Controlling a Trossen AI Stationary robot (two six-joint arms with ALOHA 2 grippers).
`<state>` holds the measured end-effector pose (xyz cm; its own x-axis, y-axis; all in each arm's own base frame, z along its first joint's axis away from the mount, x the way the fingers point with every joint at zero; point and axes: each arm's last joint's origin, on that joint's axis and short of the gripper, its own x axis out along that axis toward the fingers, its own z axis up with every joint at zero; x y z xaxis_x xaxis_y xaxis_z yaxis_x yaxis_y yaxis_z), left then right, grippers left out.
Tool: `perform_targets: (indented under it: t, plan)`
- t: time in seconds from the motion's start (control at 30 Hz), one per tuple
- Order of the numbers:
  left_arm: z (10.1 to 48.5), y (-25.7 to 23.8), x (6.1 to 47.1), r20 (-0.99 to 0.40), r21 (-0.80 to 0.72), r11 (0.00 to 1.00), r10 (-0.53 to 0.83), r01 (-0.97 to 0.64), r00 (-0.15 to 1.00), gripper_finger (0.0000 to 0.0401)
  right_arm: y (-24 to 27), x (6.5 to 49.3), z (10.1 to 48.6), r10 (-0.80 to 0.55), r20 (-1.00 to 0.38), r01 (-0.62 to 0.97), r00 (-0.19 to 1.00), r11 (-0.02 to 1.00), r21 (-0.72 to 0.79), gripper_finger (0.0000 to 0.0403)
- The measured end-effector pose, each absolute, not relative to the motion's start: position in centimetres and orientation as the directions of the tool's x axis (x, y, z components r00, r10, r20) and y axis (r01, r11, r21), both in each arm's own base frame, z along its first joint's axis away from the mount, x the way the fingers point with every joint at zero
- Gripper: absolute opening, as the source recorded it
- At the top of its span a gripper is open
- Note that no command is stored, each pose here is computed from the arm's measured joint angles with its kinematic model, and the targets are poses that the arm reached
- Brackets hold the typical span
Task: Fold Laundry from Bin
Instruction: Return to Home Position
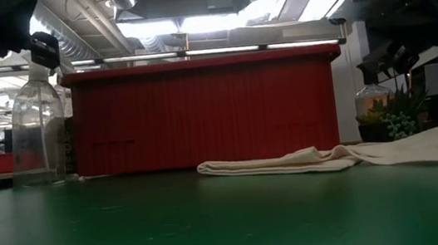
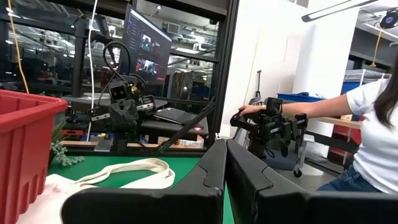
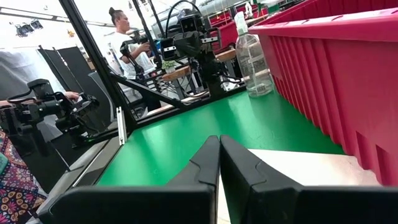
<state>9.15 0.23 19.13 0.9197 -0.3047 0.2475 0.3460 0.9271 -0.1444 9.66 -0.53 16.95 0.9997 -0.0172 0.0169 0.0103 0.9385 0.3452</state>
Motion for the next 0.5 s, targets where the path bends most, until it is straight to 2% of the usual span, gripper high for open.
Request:
perform_targets:
  t: [0.5]
  plan:
    - [19.13,0.18,9.15,0.248,-0.144,0.925,-0.31,0.351,0.918,0.0004,-0.53,9.66,16.94,-0.017,0.017,0.01,1.0,0.938,0.345,0.0014]
